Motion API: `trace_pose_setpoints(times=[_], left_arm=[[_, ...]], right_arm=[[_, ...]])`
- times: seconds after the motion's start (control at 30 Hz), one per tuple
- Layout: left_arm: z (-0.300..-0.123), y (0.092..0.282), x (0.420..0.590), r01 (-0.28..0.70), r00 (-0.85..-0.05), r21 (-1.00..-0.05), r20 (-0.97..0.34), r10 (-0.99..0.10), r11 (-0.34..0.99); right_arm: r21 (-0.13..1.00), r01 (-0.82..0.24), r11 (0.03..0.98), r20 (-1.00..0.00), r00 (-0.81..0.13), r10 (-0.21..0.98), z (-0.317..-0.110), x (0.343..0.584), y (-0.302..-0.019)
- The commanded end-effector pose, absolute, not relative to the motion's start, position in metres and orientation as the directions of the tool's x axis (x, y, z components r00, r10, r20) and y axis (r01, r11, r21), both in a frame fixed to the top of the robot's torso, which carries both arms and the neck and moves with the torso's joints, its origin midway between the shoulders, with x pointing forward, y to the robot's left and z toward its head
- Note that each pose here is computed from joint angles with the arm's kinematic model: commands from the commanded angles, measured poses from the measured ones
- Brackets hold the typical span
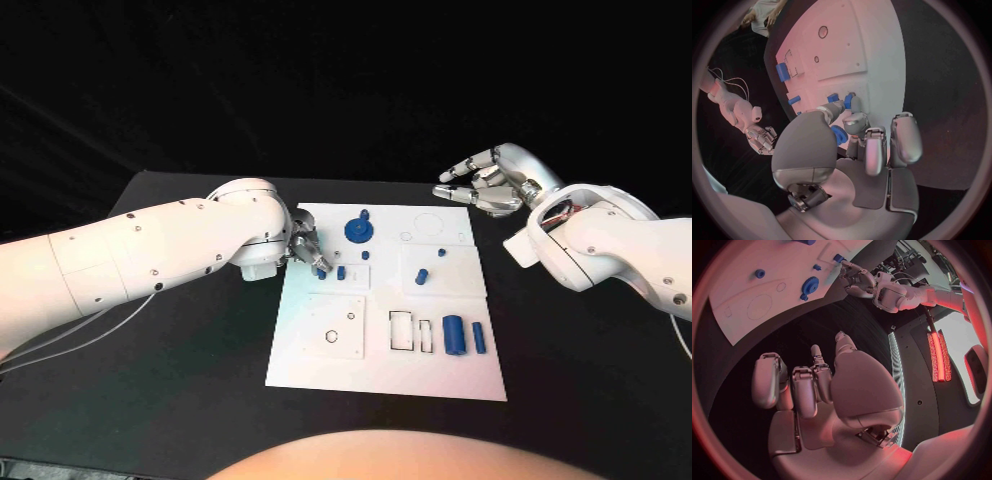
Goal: Assemble the parts on the task board
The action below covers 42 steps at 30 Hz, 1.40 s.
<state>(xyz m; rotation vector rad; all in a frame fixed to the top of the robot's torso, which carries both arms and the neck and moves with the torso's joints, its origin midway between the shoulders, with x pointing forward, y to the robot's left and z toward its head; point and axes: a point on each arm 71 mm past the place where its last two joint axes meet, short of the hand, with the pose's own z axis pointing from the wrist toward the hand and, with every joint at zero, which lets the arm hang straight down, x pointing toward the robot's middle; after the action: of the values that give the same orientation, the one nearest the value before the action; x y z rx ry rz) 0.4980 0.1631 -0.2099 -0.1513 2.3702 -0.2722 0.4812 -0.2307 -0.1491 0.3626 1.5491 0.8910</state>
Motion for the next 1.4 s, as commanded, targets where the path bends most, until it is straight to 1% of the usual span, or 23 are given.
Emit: trace_pose_setpoints(times=[0.03, 0.9, 1.4], left_arm=[[-0.2147, 0.1654, 0.4962, -0.044, -0.732, -0.201, -0.66, -0.168, 0.979], [-0.2129, 0.1635, 0.4952, -0.022, -0.719, -0.187, -0.68, -0.146, 0.982], [-0.2123, 0.1656, 0.495, -0.01, -0.713, -0.17, -0.69, -0.126, 0.985]], right_arm=[[0.708, -0.27, 0.652, -0.704, -0.211, 0.678, -0.1495, 0.4806, -0.2293], [0.708, -0.272, 0.652, -0.705, -0.212, 0.677, -0.1495, 0.4808, -0.2288], [0.708, -0.272, 0.652, -0.705, -0.213, 0.677, -0.1497, 0.4812, -0.2286]])
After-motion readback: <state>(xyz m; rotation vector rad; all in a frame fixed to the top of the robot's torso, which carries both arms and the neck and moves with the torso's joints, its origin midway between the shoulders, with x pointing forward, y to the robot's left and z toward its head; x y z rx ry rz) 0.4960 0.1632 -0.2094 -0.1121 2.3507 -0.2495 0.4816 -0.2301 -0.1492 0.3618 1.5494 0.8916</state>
